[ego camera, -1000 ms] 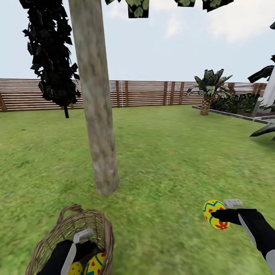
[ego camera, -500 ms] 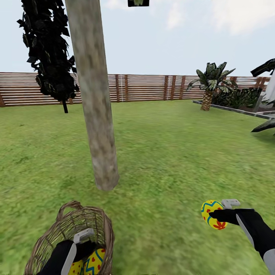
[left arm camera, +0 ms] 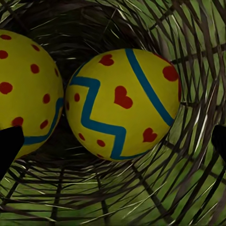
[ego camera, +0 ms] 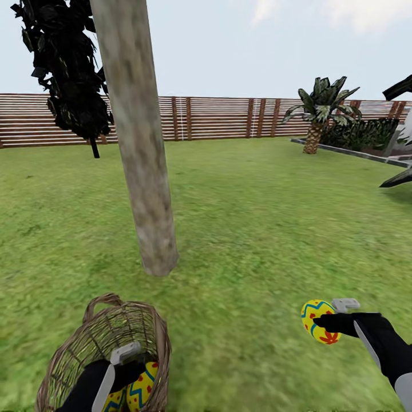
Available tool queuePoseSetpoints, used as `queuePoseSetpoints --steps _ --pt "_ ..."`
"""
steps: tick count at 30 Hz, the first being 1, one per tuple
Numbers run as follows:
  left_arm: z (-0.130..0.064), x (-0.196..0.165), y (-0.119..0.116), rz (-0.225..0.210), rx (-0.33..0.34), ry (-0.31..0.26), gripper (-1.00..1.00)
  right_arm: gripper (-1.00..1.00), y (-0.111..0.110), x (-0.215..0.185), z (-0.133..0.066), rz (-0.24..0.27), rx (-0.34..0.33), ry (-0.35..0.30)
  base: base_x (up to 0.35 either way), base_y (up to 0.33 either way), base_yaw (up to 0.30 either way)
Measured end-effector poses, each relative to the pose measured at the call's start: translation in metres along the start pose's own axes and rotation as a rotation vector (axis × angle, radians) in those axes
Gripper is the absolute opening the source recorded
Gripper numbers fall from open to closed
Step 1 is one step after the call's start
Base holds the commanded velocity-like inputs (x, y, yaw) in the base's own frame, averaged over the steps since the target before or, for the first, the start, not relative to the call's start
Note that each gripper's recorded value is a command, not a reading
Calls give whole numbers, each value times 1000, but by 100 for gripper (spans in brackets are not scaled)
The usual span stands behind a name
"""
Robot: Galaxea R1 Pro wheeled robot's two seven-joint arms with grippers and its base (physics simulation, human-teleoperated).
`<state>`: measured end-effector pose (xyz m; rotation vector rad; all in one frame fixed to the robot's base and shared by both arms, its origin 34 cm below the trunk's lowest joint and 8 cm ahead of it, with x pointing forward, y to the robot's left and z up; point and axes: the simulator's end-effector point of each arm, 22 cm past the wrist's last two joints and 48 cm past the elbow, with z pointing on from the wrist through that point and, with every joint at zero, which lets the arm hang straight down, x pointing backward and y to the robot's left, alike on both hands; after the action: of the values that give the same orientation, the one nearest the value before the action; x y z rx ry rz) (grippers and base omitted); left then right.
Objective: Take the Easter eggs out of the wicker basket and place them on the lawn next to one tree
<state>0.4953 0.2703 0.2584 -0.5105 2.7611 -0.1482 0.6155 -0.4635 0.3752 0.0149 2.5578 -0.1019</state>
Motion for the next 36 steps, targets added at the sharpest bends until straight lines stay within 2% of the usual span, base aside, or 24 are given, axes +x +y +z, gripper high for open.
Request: queuePoseSetpoints --steps 14,18,24,36 --pt "0 1 -4 -2 7 0 100 -100 3 0 1 1 -3 0 83 -6 0" --pt "1 4 -11 -1 17 6 100 -100 11 2 3 -37 -8 10 0 -37 0" --pt "1 4 -12 -1 19 5 100 -100 10 3 3 -43 -6 11 0 -1 0" --pt "16 21 -3 -4 -3 51 100 -100 11 23 21 -47 -6 60 0 0 0"
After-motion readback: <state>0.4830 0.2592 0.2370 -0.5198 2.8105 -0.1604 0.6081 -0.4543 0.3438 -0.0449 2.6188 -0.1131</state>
